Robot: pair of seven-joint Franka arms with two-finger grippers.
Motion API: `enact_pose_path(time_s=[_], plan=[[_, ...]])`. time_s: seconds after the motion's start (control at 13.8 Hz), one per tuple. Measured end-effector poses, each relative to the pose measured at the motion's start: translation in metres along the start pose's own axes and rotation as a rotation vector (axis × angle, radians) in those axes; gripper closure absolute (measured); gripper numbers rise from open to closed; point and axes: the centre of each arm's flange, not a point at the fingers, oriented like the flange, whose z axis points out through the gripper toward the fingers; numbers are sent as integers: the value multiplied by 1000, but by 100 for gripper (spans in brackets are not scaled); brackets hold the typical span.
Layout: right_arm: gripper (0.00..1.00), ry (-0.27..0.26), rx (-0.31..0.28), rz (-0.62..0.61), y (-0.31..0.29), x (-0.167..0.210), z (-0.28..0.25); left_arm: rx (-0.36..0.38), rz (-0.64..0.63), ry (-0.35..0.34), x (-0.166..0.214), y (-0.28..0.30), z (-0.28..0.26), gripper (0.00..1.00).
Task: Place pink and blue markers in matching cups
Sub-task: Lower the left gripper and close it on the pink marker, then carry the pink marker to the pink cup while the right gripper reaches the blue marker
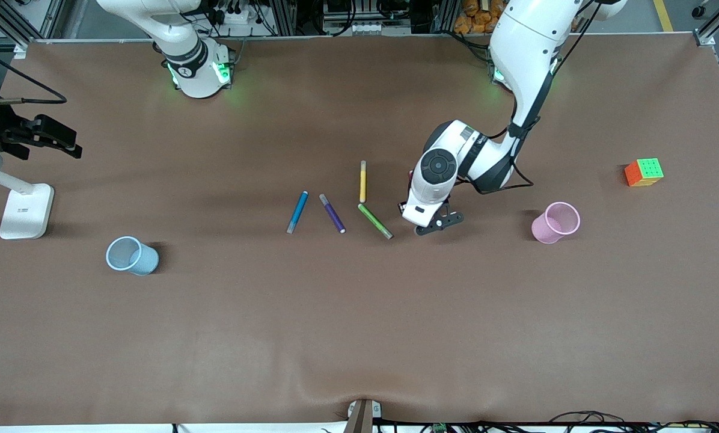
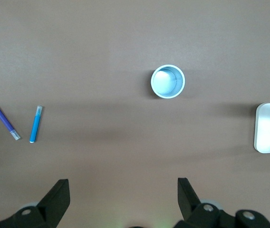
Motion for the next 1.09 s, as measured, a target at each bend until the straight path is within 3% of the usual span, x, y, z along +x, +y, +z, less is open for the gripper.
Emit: enact_pose_path(time_s=[0.29, 0.43, 0.72, 1.09], plan=[[0, 0, 0, 0, 0, 0, 0, 4, -1, -3, -1, -2, 2, 69], [0, 0, 0, 0, 0, 0, 0, 1, -1, 0, 0, -2, 0, 85], [0, 0, 0, 0, 0, 0, 0, -16, -11, 14, 7, -4, -13, 85], [0, -22, 0, -20, -11, 6, 11, -17, 60, 35, 50, -42, -85, 85]])
